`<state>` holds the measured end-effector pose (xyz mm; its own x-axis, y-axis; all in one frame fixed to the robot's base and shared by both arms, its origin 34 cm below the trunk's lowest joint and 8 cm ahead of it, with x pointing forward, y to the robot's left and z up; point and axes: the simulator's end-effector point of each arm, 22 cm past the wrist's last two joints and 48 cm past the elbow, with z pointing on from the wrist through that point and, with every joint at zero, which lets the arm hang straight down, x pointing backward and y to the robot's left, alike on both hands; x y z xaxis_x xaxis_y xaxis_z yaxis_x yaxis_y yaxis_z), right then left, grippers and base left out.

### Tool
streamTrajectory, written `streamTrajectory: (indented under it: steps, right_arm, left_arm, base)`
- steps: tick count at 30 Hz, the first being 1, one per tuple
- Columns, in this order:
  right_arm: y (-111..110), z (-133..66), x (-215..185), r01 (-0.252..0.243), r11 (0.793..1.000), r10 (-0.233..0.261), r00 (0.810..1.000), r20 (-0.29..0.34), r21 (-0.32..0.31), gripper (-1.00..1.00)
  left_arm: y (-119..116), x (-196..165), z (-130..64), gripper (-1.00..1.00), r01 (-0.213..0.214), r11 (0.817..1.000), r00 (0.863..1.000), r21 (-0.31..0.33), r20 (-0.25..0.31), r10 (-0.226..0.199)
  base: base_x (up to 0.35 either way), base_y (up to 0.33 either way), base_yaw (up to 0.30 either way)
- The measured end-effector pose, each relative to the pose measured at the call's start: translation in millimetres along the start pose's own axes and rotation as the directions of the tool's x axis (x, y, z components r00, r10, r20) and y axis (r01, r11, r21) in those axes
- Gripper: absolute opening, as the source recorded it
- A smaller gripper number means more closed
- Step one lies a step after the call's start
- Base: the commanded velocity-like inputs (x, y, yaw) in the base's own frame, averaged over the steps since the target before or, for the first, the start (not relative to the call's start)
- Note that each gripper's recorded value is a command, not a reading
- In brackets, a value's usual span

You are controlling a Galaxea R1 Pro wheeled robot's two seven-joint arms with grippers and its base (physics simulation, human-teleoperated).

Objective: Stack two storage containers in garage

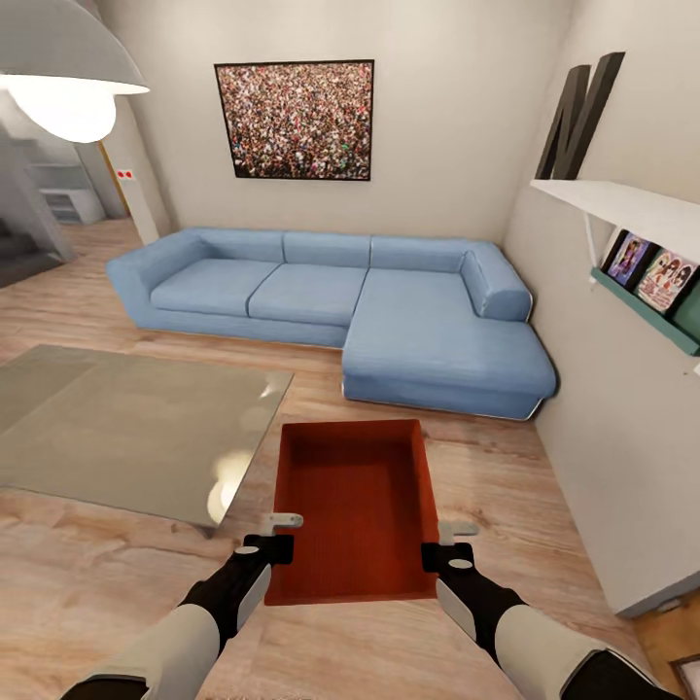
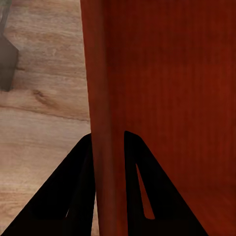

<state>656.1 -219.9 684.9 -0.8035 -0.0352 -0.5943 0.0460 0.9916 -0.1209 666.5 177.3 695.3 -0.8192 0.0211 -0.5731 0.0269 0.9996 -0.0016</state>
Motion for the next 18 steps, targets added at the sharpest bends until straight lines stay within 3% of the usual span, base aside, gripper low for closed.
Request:
streamTrajectory:
  steps: [18]
  right_arm:
    - [0.4, -0.1, -0.2, 0.001, 1.000, -0.001, 1.000, 0.000, 0.001, -1.00]
  left_arm:
    - [0.5, 0.0, 0.1, -1.00, 0.000, 1.000, 1.000, 0.000, 0.001, 0.000]
  base:
    - [0.000, 0.000, 0.297]
